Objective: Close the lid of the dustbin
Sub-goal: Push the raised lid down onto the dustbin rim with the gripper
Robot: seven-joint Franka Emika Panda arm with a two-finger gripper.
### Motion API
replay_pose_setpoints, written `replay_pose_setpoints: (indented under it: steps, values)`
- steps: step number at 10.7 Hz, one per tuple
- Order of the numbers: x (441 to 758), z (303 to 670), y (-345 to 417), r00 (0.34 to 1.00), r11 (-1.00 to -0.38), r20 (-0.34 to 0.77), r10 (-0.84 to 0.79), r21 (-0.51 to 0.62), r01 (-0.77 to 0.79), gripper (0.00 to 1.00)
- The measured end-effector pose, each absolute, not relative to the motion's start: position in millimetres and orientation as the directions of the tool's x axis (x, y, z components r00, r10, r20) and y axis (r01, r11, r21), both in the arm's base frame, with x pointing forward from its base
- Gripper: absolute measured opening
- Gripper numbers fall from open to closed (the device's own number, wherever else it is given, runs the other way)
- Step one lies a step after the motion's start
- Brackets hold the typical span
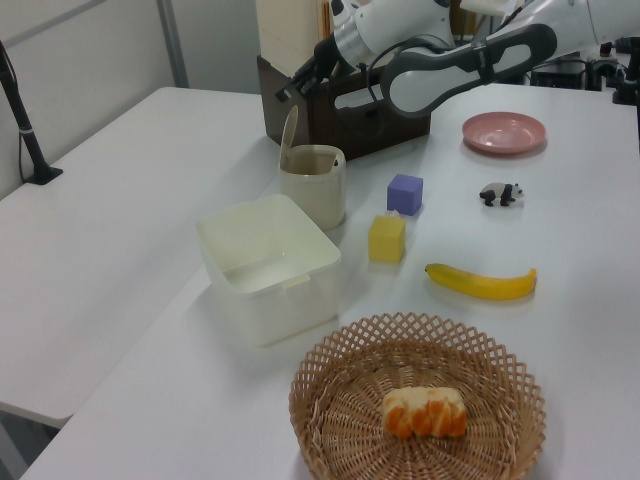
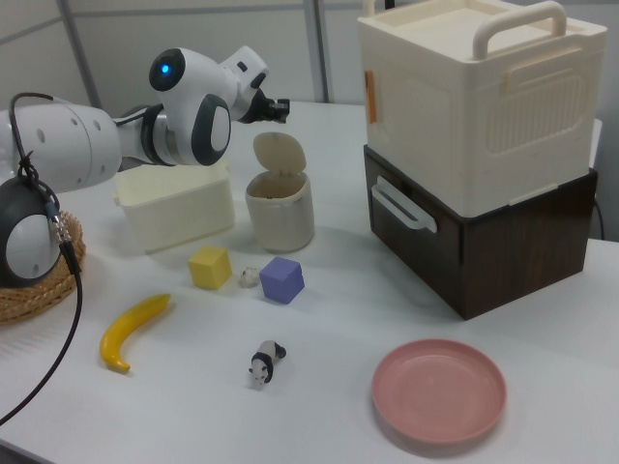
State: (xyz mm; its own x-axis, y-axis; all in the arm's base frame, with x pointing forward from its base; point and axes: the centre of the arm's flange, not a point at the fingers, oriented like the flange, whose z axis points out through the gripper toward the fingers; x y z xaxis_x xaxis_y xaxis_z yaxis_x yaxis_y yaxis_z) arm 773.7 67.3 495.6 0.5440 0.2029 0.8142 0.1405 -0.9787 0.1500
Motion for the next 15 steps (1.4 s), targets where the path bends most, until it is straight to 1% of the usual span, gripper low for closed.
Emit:
replay_pose_setpoints:
  steps: [3,6,12,15]
  values:
    - [775.6,494.1,54.9,0.636,-0.977,0.742,0.213,0.159,0.143,0.01]
    - [773.9,488.4,50.9,0.702,-0.977,0.68,0.212,0.153,0.147,0.01]
    - [763.2,479.5,67.7,0.81,-0.975,0.544,0.22,0.12,0.185,0.01]
    - [760.7,470.0,71.8,0.834,-0.972,0.5,0.234,0.116,0.203,0.01]
